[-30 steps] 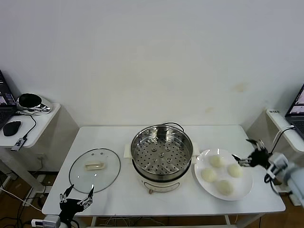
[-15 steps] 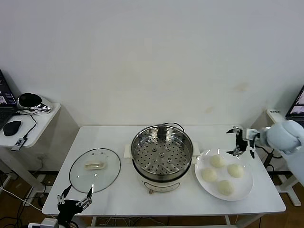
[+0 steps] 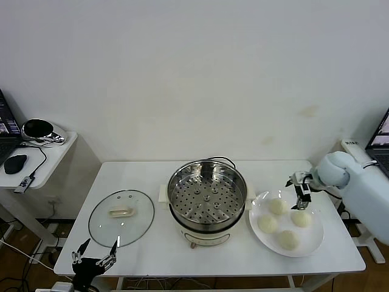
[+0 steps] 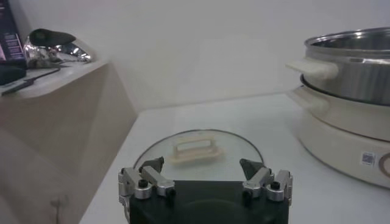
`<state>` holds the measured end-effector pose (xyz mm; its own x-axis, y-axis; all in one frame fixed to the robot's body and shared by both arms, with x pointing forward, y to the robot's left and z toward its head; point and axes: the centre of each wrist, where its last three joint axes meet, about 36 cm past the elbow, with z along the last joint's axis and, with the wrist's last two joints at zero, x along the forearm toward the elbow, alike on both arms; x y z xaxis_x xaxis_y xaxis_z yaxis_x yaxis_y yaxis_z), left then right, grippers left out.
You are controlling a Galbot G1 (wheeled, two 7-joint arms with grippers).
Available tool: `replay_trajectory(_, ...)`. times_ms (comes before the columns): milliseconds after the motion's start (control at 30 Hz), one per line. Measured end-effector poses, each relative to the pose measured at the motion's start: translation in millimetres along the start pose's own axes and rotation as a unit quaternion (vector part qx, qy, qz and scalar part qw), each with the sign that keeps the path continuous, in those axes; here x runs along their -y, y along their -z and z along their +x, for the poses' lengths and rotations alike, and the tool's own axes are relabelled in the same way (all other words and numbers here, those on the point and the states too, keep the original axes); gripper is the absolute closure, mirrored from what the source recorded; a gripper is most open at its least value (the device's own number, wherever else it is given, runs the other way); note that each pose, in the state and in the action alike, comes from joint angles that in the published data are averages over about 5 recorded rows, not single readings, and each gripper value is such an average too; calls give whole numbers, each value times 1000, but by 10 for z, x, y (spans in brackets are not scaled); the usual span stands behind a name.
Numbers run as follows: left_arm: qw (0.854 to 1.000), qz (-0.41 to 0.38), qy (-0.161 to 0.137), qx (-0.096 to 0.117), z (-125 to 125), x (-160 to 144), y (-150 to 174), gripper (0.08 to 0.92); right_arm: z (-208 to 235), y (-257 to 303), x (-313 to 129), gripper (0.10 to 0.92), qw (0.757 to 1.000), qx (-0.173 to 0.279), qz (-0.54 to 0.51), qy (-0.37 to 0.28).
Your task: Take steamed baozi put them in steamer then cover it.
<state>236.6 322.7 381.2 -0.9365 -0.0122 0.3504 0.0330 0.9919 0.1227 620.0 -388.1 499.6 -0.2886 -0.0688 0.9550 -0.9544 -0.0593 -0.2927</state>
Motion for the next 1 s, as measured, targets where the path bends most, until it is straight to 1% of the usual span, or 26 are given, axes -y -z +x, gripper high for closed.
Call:
replay_trajectory(400, 1000, 0, -1, -4, 9, 16, -24, 177, -394, 99, -21, 200, 1000, -3, 1, 20)
replay_trajectory(833, 1000, 0, -2, -9, 3, 30, -75, 177, -546, 74, -18, 200, 1000, -10, -9, 20)
replay_trajectory(933, 1000, 1, -2, -9, -9, 38, -78, 177, -564, 56, -19, 217, 1000, -9, -13, 20)
replay_trajectory(1000, 1000, 1, -3, -10, -12, 39, -83, 177, -574, 46, -19, 255, 1000, -9, -16, 19)
